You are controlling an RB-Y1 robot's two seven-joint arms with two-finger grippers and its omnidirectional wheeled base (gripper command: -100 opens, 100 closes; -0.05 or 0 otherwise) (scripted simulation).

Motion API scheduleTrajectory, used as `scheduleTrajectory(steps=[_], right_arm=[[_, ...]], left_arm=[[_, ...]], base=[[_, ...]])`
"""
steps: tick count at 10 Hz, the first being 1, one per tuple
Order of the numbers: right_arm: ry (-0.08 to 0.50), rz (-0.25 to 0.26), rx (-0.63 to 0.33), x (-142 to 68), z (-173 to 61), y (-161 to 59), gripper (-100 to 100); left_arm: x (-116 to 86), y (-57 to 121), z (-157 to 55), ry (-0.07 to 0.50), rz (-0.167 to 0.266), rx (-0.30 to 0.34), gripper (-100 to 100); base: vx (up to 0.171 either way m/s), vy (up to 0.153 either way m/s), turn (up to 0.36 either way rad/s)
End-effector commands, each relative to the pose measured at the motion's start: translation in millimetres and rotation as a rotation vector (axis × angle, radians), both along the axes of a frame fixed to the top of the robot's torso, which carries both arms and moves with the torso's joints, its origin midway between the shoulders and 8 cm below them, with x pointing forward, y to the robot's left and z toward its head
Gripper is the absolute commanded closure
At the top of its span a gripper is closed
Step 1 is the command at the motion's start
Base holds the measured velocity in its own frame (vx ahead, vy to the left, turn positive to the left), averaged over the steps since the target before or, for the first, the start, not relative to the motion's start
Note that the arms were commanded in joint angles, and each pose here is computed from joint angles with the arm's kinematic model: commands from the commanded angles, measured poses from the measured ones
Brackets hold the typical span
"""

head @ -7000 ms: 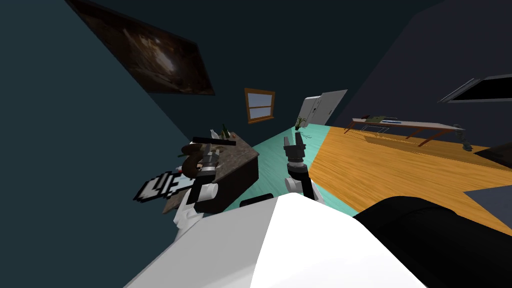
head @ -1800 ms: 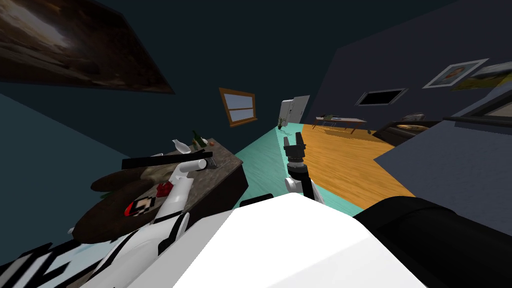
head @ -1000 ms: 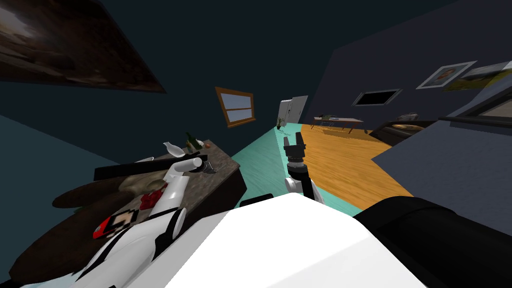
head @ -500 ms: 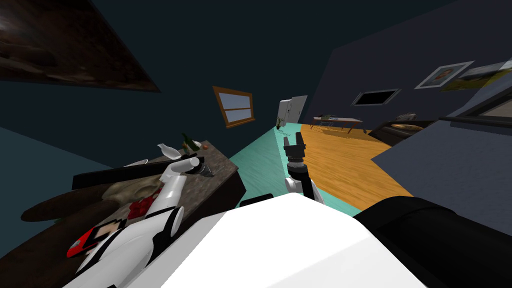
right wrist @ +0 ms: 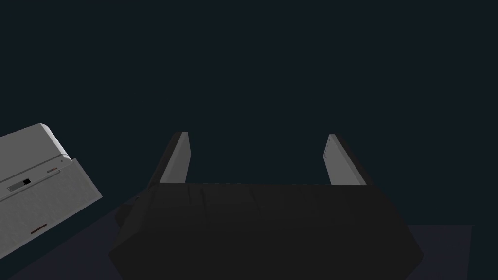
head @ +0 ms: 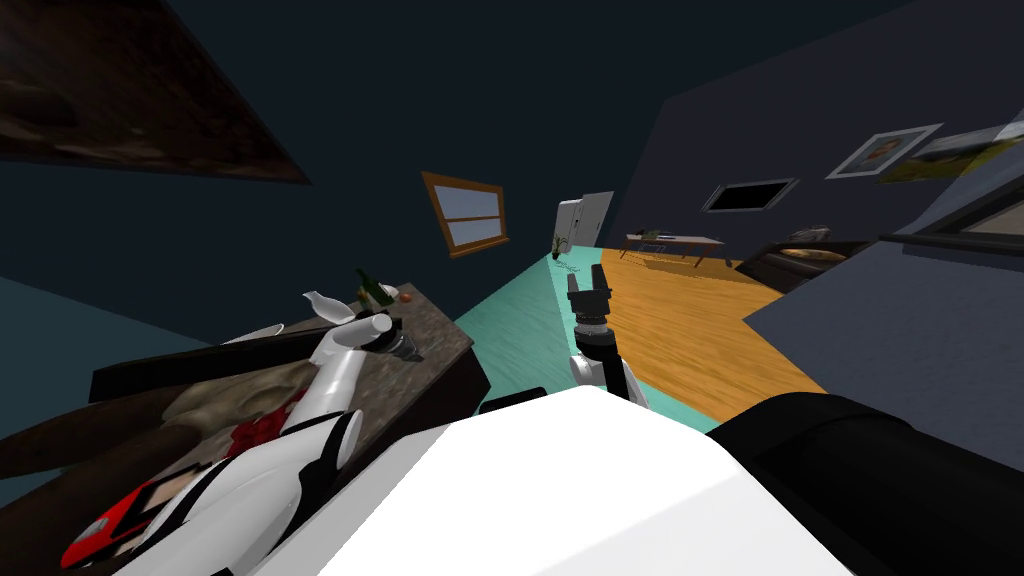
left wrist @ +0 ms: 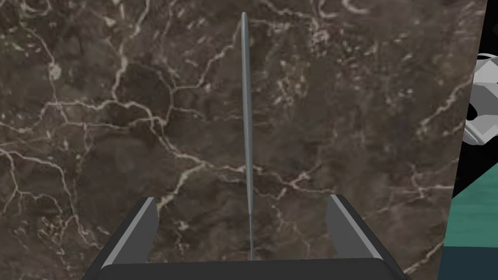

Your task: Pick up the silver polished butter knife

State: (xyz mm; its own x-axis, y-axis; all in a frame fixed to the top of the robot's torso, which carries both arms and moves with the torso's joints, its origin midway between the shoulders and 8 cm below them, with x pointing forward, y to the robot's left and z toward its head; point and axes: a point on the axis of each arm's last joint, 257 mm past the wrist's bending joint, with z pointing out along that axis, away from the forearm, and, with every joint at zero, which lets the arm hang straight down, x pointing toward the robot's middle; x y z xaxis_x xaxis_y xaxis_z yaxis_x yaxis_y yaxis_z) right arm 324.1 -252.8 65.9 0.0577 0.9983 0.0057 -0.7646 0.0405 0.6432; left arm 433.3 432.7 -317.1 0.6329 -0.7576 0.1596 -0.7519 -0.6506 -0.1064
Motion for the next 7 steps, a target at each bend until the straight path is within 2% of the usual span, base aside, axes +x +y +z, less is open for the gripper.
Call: scheduleTrajectory(steps=[1, 2, 3, 4, 5, 7], right_arm=[[0.0, 0.0, 0.0, 0.0, 0.0, 0.0, 0], [0.0, 0.0, 0.0, 0.0, 0.0, 0.0, 0], [0.0, 0.0, 0.0, 0.0, 0.0, 0.0, 0], [0.0, 0.0, 0.0, 0.0, 0.0, 0.0, 0], [0.0, 0.0, 0.0, 0.0, 0.0, 0.0, 0], [0.0, 0.0, 0.0, 0.0, 0.0, 0.0, 0]], left_arm=[[-10.6, 1.4, -2.6, 0.045, 0.019, -0.02, -100], [-16.2, 2.8, -2.6, 0.066, 0.029, -0.029, -100], [-12.7, 1.7, -1.7, 0.05, 0.022, -0.022, -100], [-13.9, 1.7, -1.8, 0.055, 0.023, -0.024, 0], [-14.2, 0.4, -14.0, 0.054, 0.024, -0.024, -100], [-15.1, -0.9, -26.3, 0.054, 0.024, -0.024, -100]], base=[[0.074, -0.035, -0.008], [0.057, -0.029, -0.006], [0.022, -0.012, 0.002], [0.0, 0.0, 0.0], [0.013, 0.001, -0.008], [0.013, 0.003, -0.006]])
